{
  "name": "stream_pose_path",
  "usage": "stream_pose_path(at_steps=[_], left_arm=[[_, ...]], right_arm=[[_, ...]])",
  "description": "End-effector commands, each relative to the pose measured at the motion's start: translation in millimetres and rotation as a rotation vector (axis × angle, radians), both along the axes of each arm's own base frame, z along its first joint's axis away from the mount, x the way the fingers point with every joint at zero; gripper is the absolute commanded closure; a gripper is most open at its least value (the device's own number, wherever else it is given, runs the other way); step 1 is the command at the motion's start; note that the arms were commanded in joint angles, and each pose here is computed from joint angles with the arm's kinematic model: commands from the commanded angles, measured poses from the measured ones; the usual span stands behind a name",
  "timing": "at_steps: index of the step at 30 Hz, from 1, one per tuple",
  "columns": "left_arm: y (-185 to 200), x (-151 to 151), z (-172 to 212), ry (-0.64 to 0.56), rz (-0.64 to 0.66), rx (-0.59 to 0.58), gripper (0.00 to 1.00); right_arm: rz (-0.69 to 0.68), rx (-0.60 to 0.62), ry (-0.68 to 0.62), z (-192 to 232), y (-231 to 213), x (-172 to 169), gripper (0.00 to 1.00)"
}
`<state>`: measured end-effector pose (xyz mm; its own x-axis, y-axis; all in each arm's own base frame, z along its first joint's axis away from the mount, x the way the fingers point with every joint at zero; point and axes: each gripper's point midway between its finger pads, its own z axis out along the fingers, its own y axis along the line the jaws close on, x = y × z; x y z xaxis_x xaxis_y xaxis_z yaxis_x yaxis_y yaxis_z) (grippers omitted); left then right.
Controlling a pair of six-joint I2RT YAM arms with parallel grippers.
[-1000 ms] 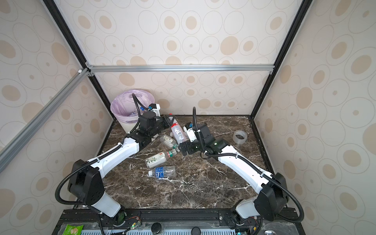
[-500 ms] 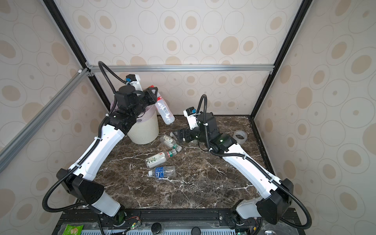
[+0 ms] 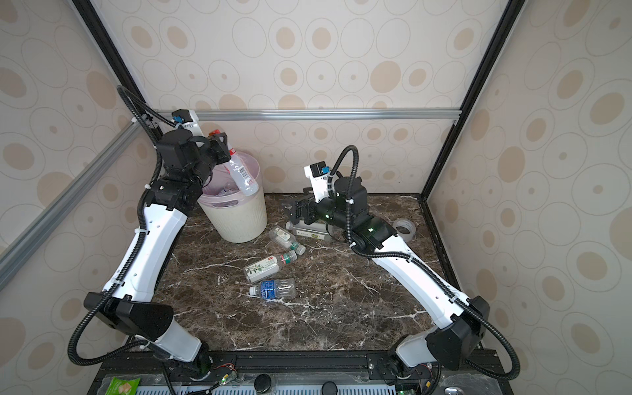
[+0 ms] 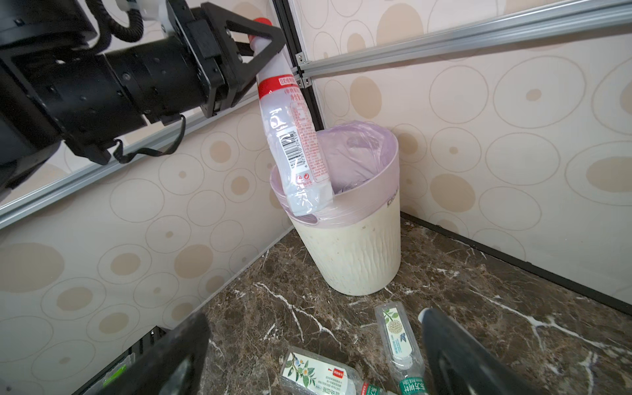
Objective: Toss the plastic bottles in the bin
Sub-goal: 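Carry the red-banded bottle over the bin with the left gripper while the right releases, then open the left gripper to drop the red-banded bottle into the bin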
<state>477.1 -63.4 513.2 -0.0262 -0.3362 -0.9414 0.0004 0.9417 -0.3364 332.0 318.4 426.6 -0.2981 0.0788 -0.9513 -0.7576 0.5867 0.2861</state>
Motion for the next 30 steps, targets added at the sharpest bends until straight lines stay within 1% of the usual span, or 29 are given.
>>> stream_pose_path(at_steps=[1,4,6,9,13,16,18,20,22,23,24,26,27,28,30], left_arm=[[29.0,-30.3,60.7,-0.131,0.073,0.042,0.74],[44.9,-44.3,84.2,-0.195,0.133,0.052,0.74],[54.0,-58.8,103.8,-0.262,0.172,0.053,0.73],[61.8,-76.0,127.6,-0.349,0.212,0.056,0.75],[67.3,-78.6,136.7,-0.389,0.247,0.062,0.76],[67.7,-64.3,126.6,-0.372,0.256,0.069,0.76],[68.6,-46.8,112.9,-0.347,0.261,0.076,0.77],[70.1,-22.3,88.5,-0.294,0.265,0.083,0.77],[70.3,9.0,50.3,-0.201,0.244,0.059,0.76],[62.4,26.1,28.0,-0.149,0.197,0.054,0.71],[51.8,40.2,9.9,-0.103,0.143,0.057,0.59],[44.1,54.7,-14.1,-0.013,0.111,0.037,0.26],[39.7,54.1,-13.5,-0.002,0.1,0.035,0.11],[33.6,50.6,-7.8,-0.013,0.081,0.04,0.02],[21.5,35.2,14.7,-0.065,0.047,0.041,0.01]], right_arm=[[0.038,0.032,-0.023,14.5,10.3,-4.7,0.0],[0.04,0.016,-0.003,3.1,12.8,-3.7,0.0],[0.039,0.002,0.01,-4.3,13.8,-2.2,0.0],[0.039,-0.015,0.025,-12.0,15.1,-1.4,0.0],[0.042,-0.022,0.04,-19.0,17.6,0.8,0.0],[0.048,-0.03,0.056,-25.6,20.3,2.6,0.0],[0.047,-0.036,0.067,-30.8,21.0,3.6,0.0],[0.049,-0.043,0.075,-35.4,21.7,3.9,0.0],[0.049,-0.047,0.08,-38.7,21.9,3.9,0.0],[0.048,-0.049,0.081,-39.6,21.3,3.8,0.0],[0.048,-0.051,0.083,-41.1,21.3,3.8,0.0],[0.047,-0.063,0.082,-42.8,20.2,3.5,0.0],[0.047,-0.075,0.083,-45.1,19.4,2.6,0.0],[0.045,-0.084,0.079,-45.4,17.9,1.7,0.0],[0.034,-0.1,0.075,-48.7,14.6,1.2,0.0]])
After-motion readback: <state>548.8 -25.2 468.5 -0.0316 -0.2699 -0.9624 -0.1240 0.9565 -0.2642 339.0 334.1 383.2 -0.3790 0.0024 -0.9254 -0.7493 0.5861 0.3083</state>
